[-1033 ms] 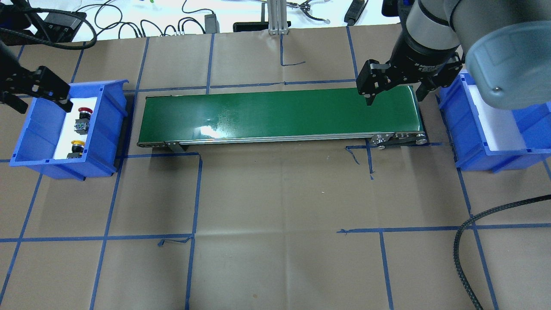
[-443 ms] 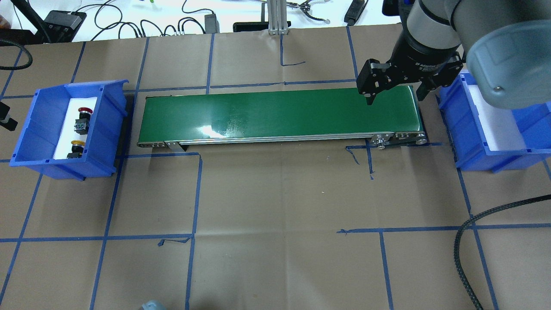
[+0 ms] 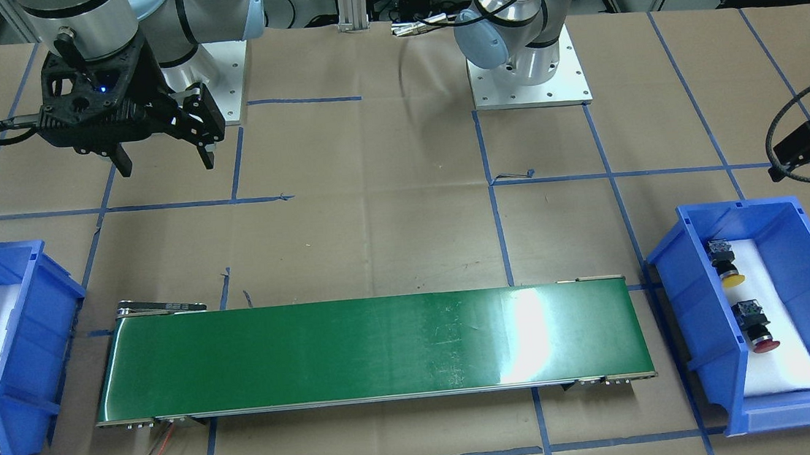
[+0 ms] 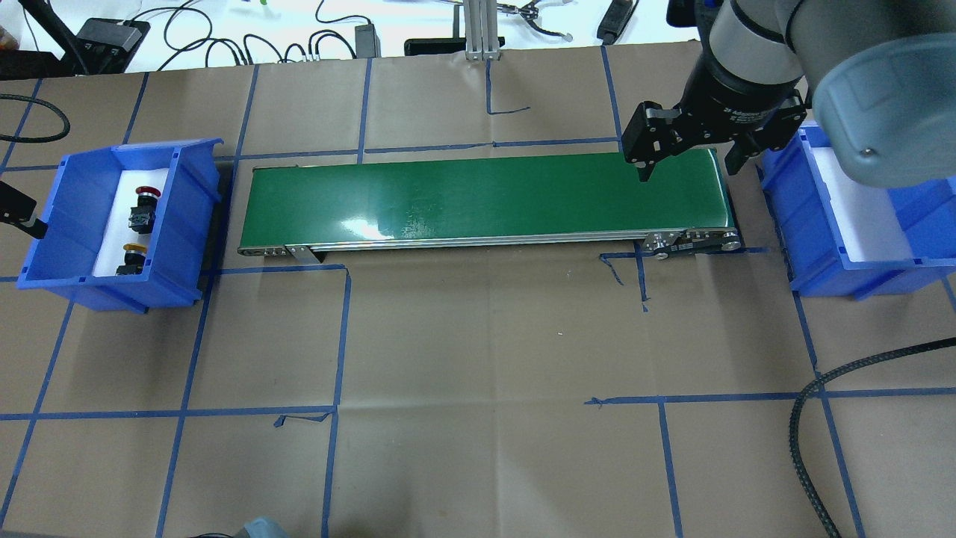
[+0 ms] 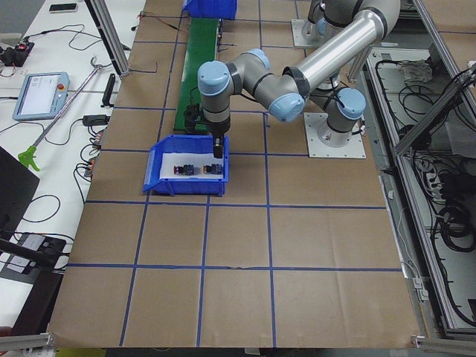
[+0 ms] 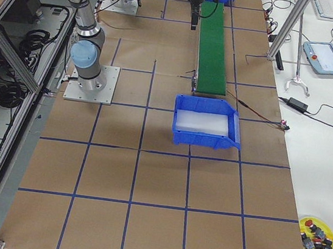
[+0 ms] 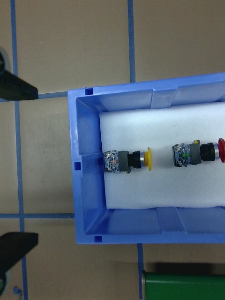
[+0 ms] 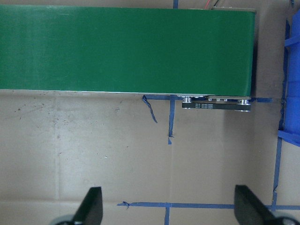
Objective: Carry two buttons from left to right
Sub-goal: 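Lower the left gripper over the yellow-capped button in the bin, then close the left gripper on the yellow-capped button and lift it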
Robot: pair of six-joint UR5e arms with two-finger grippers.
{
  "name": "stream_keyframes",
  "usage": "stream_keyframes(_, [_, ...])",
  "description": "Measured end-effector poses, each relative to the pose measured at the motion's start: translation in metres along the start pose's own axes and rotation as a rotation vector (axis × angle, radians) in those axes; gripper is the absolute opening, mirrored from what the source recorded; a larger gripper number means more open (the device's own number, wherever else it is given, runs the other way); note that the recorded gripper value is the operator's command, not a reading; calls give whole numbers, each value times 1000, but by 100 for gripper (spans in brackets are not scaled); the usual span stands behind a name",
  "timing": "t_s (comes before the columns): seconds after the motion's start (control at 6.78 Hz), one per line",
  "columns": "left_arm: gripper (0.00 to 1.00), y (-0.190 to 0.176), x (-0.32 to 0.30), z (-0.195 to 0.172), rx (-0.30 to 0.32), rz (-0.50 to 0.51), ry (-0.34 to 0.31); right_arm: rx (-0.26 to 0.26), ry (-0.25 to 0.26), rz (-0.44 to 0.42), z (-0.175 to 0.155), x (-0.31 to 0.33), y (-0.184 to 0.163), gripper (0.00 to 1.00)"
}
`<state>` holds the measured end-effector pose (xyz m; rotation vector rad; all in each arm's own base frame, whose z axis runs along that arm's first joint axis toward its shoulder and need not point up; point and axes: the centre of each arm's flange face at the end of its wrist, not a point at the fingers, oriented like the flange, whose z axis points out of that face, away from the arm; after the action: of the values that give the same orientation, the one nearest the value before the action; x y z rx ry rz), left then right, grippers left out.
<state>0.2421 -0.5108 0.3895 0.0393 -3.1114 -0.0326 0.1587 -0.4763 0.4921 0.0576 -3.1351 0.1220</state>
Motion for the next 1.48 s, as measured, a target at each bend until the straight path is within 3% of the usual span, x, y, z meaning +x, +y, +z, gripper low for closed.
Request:
stream_keyframes(0.59, [100, -21, 18, 79, 68, -29, -49, -9, 6, -3, 3, 1, 3, 100])
stream_keyframes(1.18, [100, -14, 26, 152, 80, -24, -56, -17, 12, -17, 7, 0, 3, 100])
stream_keyframes(1.33, [97, -14, 25, 165, 71, -25, -50, -18, 13, -17, 8, 0, 2, 100])
stream_keyframes(1.48, [76, -15, 24, 175, 62, -26, -43, -17, 14, -18, 8, 0, 2, 100])
